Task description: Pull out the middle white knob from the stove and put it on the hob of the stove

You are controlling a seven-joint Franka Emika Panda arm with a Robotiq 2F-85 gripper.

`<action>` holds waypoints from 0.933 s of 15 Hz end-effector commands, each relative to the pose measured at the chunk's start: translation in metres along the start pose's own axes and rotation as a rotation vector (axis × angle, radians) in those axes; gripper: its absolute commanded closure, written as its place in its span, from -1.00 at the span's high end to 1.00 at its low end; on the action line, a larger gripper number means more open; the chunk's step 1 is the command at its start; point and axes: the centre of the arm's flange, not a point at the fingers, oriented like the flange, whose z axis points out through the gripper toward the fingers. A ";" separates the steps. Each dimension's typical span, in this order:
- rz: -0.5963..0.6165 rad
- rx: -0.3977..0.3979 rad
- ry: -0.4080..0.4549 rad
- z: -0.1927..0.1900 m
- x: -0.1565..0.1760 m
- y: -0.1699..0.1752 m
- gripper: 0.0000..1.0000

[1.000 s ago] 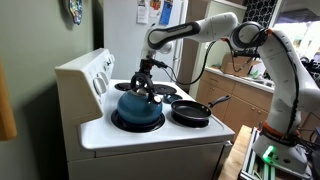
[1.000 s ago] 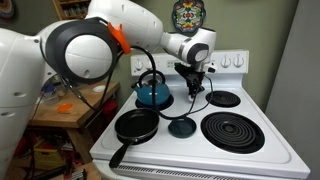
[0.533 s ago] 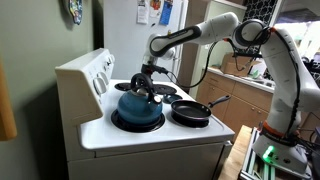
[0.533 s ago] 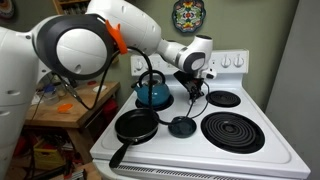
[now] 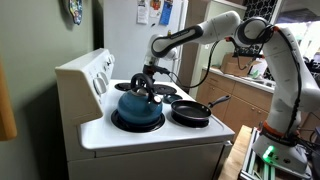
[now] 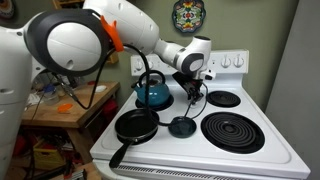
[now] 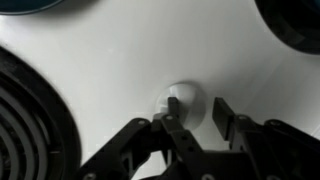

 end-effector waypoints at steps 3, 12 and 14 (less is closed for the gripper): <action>0.012 -0.016 0.067 -0.033 -0.017 -0.002 0.80; -0.112 -0.260 0.142 -0.146 -0.064 -0.064 1.00; -0.120 -0.345 0.166 -0.175 -0.079 -0.076 1.00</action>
